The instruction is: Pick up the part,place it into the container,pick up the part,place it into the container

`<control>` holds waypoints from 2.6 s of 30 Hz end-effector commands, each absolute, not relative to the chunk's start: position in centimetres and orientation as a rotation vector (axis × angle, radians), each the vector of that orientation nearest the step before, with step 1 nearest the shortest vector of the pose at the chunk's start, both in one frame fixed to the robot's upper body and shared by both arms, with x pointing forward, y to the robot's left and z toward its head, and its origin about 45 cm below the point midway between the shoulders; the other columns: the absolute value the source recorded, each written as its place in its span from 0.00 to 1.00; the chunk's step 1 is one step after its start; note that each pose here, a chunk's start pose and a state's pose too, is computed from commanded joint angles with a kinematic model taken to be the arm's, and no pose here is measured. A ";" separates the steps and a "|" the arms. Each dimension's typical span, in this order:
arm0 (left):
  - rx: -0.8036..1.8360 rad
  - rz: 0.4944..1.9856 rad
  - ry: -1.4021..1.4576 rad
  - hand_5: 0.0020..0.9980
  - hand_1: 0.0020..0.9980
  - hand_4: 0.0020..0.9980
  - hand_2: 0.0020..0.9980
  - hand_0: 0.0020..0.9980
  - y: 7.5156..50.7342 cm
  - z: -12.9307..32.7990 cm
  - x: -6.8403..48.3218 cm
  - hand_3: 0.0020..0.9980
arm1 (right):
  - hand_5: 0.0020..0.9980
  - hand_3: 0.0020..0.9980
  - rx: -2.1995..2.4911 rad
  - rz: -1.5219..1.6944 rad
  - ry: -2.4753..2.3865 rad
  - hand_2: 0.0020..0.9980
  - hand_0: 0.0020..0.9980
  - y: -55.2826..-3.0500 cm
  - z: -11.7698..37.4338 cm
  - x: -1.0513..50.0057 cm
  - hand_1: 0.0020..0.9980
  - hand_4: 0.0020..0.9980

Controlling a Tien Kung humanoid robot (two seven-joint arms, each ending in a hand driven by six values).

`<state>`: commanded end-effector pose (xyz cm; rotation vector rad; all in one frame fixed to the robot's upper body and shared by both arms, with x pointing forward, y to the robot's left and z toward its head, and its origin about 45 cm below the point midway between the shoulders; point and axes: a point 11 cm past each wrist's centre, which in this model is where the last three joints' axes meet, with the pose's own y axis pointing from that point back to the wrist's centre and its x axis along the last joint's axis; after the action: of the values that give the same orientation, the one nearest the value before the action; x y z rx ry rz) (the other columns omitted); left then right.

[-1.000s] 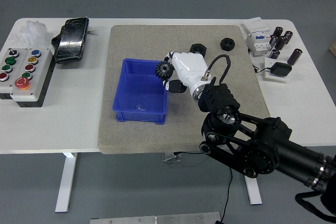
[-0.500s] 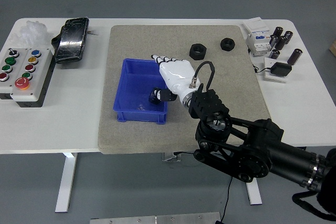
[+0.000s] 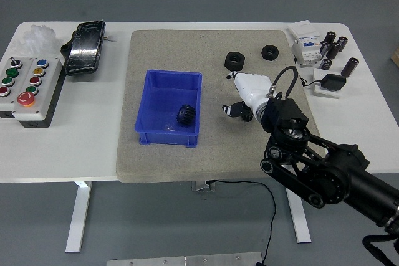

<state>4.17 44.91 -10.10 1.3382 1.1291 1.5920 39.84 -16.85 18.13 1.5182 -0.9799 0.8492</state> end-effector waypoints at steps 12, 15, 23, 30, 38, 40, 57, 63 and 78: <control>1.342 1.586 1.120 0.42 0.56 0.58 0.55 0.62 45.0 -10.0 4.4 0.62 | 0.44 0.81 1.476 0.775 -0.794 0.76 0.39 -17.6 15.0 39.4 0.66 0.92; 1.343 1.586 1.123 0.42 0.56 0.58 0.55 0.62 44.9 -10.1 4.4 0.62 | 0.44 0.81 1.464 0.803 -0.818 0.76 0.39 -17.7 15.7 39.7 0.66 0.92; 1.340 1.587 1.120 0.42 0.56 0.58 0.56 0.62 45.0 -10.0 4.5 0.62 | 0.41 0.77 1.436 0.883 -0.916 0.73 0.34 -17.5 17.7 40.6 0.62 0.87; 1.340 1.586 1.123 0.42 0.56 0.58 0.56 0.62 44.9 -10.1 4.3 0.62 | 0.27 0.67 1.422 0.833 -0.875 0.64 0.32 -18.7 16.6 40.6 0.58 0.54; 1.338 1.589 1.120 0.43 0.56 0.58 0.56 0.62 45.0 -10.0 4.4 0.63 | 0.24 0.62 1.419 0.821 -0.870 0.59 0.31 -19.1 16.4 40.5 0.54 0.37; 1.336 1.589 1.119 0.43 0.56 0.58 0.56 0.62 45.0 -10.0 4.4 0.63 | 0.24 0.62 1.419 0.817 -0.864 0.59 0.31 -19.2 16.2 40.4 0.54 0.37; 1.332 1.590 1.116 0.45 0.56 0.59 0.56 0.62 45.0 -10.1 4.4 0.63 | 0.08 0.49 1.410 0.829 -0.898 0.43 0.28 -19.5 16.4 40.5 0.47 0.20; 1.331 1.588 1.115 0.45 0.56 0.59 0.56 0.62 44.9 -10.1 4.5 0.63 | 0.05 0.48 1.389 0.874 -0.978 0.43 0.28 -19.6 17.6 41.0 0.47 0.22; 1.333 1.590 1.120 0.48 0.56 0.60 0.56 0.62 44.9 -10.1 4.4 0.64 | 0.39 1.00 1.517 0.834 -0.807 0.95 0.27 -17.9 19.5 39.5 0.57 0.90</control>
<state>4.41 44.94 -10.06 1.3331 1.1195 1.5897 39.52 -17.93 19.49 1.5168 -0.8071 0.8335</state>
